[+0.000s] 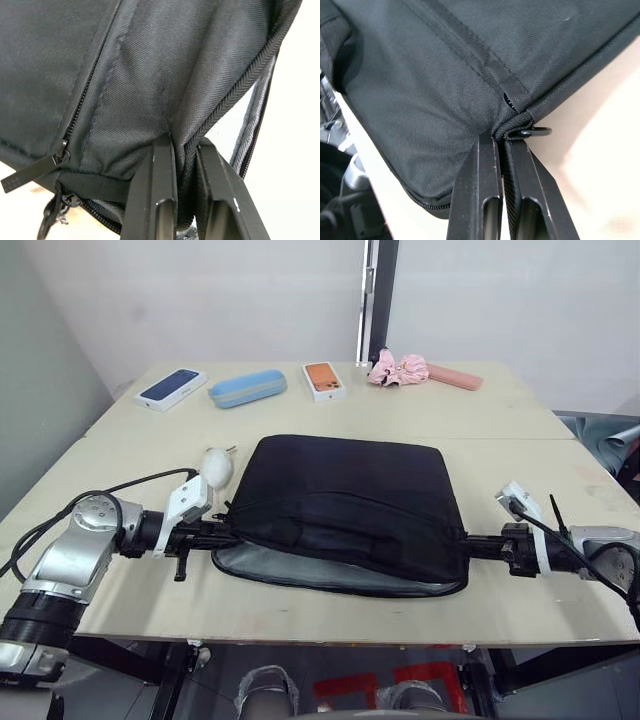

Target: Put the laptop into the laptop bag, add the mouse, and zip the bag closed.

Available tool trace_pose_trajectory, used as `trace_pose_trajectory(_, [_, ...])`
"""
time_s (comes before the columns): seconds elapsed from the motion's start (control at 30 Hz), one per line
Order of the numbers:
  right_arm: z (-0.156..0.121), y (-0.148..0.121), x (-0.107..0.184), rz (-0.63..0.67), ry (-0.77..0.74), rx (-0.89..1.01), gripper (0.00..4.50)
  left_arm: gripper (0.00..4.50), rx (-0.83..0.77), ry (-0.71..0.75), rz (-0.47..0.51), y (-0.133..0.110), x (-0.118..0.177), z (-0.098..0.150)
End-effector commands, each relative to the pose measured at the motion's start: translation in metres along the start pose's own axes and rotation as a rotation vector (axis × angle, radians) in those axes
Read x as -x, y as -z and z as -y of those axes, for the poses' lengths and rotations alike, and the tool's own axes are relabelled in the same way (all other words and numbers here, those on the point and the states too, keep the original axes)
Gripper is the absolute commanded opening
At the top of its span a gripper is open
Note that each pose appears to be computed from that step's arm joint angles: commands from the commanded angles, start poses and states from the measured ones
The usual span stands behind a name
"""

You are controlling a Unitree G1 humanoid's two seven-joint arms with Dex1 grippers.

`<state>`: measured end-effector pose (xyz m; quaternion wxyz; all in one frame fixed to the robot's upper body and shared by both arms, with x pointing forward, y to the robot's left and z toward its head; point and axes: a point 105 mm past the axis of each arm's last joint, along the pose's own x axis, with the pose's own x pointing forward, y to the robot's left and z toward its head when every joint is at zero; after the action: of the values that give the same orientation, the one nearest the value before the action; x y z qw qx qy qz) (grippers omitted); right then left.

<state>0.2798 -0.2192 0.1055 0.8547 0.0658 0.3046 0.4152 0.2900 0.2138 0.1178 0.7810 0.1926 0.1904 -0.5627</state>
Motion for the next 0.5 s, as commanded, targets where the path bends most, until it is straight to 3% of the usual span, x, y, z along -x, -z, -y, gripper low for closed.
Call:
trace_pose_trajectory(0.03, [0.0,-0.026,-0.002,0.073,-0.003,0.089,0.04,0.41,-0.064,-0.034,-0.01,-0.003,-0.004,-0.014])
trace_pose_trajectory(0.13, [0.0,-0.024,-0.004,0.062,-0.026,0.082,0.04,0.41,-0.031,-0.024,0.066,-0.014,-0.004,-0.016])
trace_pose_trajectory(0.4, [0.005,-0.022,-0.003,0.069,-0.026,0.081,0.04,0.41,0.047,0.01,0.034,-0.004,0.003,-0.003])
trace_pose_trajectory(0.43, [0.006,-0.023,-0.002,0.076,-0.03,0.08,0.69,0.98,0.083,0.035,0.036,-0.005,0.005,0.002])
trace_pose_trajectory(0.5, [0.007,-0.025,0.002,0.077,-0.029,0.074,1.36,1.62,0.119,0.06,0.027,-0.006,0.008,0.008])
